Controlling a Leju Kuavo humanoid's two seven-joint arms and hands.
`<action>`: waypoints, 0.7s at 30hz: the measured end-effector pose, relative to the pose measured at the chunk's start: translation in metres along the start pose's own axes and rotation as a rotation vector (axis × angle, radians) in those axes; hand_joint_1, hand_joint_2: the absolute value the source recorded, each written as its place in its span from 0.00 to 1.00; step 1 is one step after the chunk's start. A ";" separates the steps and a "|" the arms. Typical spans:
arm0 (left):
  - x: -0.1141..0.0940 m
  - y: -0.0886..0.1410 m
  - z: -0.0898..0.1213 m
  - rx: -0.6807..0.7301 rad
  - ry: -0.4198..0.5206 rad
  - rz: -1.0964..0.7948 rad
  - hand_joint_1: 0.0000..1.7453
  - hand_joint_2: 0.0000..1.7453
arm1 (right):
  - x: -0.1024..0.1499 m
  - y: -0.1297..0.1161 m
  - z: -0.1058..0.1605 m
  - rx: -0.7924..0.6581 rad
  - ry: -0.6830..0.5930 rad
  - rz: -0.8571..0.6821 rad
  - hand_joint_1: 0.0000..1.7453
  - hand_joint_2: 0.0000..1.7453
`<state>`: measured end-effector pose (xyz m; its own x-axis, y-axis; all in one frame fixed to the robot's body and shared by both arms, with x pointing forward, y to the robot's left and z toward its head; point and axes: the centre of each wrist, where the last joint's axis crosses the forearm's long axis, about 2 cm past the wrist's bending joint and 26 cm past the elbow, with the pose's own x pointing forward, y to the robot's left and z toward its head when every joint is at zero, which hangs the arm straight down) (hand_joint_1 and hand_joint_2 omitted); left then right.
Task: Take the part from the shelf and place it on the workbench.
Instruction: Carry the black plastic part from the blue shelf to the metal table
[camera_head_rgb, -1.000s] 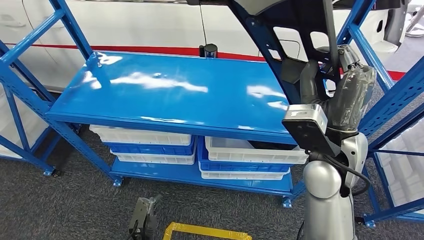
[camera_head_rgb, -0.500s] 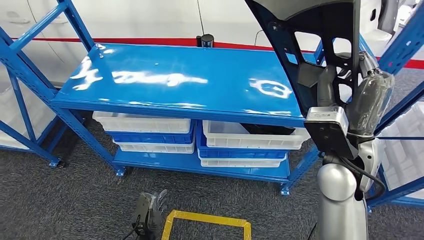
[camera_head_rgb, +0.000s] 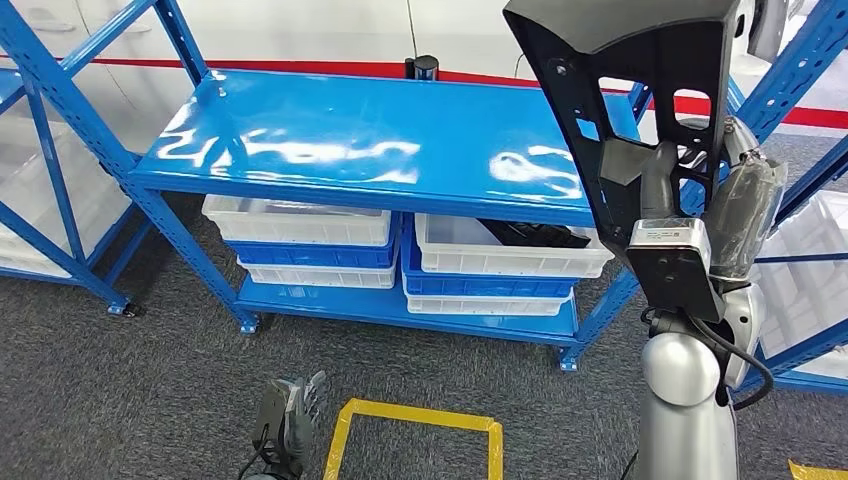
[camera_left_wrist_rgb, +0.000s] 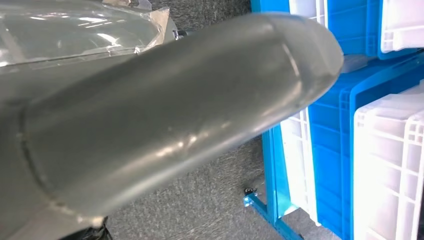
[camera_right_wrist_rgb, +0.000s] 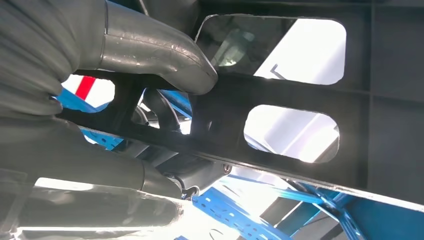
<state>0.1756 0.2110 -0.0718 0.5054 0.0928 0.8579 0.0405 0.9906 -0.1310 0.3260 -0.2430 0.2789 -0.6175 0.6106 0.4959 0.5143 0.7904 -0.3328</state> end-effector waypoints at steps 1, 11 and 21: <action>0.001 0.000 0.000 -0.001 -0.002 0.001 0.00 0.00 | -0.002 -0.001 0.001 0.002 0.003 0.002 1.00 1.00; 0.001 0.000 -0.001 0.000 -0.005 0.018 0.00 0.00 | -0.011 -0.007 0.011 0.021 0.039 -0.009 1.00 1.00; -0.005 0.007 0.004 0.045 -0.019 0.047 0.00 0.00 | -0.024 -0.011 0.043 0.048 0.117 -0.045 1.00 1.00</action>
<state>0.1694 0.2182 -0.0753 0.4893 0.1408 0.8607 -0.0220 0.9886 -0.1492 0.3097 -0.2640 0.2361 -0.5644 0.5666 0.6003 0.4569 0.8201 -0.3445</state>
